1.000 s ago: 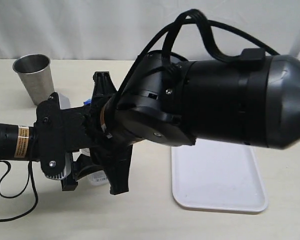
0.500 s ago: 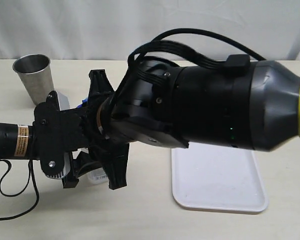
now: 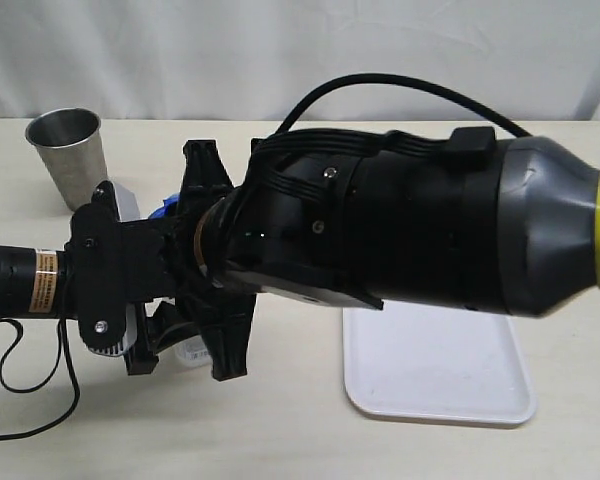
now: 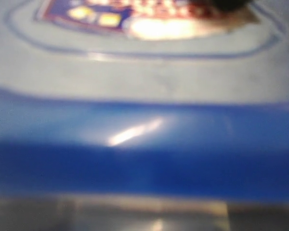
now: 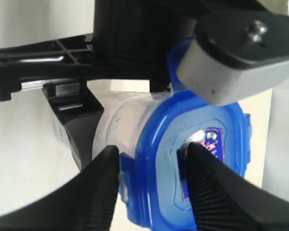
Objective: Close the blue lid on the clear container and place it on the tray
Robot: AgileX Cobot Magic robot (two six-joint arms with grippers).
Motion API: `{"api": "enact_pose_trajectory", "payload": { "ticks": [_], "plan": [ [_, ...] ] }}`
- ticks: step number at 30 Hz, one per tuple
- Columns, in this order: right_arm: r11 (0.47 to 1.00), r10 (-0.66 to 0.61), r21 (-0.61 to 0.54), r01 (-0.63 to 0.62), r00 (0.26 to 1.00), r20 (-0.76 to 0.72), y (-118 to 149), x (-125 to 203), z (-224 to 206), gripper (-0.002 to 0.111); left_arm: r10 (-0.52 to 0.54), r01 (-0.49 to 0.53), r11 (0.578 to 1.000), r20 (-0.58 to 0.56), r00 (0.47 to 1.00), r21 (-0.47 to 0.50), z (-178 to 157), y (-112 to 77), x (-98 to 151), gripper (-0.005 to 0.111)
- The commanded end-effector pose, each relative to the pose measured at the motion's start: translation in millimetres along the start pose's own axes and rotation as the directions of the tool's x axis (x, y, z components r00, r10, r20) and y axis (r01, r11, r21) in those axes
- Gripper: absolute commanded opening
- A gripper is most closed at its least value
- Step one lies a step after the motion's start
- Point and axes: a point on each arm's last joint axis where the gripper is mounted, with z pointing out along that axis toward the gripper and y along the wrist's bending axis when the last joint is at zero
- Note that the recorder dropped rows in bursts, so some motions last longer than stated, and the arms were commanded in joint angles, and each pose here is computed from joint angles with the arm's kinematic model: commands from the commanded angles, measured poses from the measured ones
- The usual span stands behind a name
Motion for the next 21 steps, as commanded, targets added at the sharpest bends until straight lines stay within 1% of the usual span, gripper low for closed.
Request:
{"api": "enact_pose_trajectory", "payload": {
  "ticks": [1, 4, 8, 12, 16, 21],
  "plan": [
    [0.984, 0.082, -0.145, -0.108, 0.981, -0.177, 29, 21, 26, 0.040, 0.115, -0.117, 0.992, 0.050, 0.992, 0.046, 2, -6.3, -8, 0.000],
    [0.982, 0.122, -0.127, -0.141, 0.982, -0.147, 22, 19, 12, 0.040, 0.115, -0.115, 0.993, 0.023, 0.993, 0.018, 2, -3.4, -6, 0.000],
    [0.975, 0.199, -0.080, -0.207, 0.975, -0.100, 10, 19, -12, 0.040, 0.120, -0.120, 0.993, 0.018, 0.993, 0.013, 2, -2.9, -6, 0.000],
    [0.961, 0.258, -0.083, -0.263, 0.964, -0.066, 5, 19, -30, 0.040, 0.116, -0.116, 0.993, 0.021, 0.993, 0.015, 2, -3.1, -6, 0.000],
    [0.948, 0.304, -0.087, -0.308, 0.951, -0.050, 4, 18, -37, 0.040, 0.094, -0.095, 0.995, 0.030, 0.995, 0.016, 2, -3.3, -7, 0.000],
    [0.876, 0.481, -0.050, -0.480, 0.877, 0.019, -14, 13, -48, 0.040, 0.092, -0.093, 0.995, 0.041, 0.995, 0.020, 2, -3.7, -8, 0.000]
  ]
}}
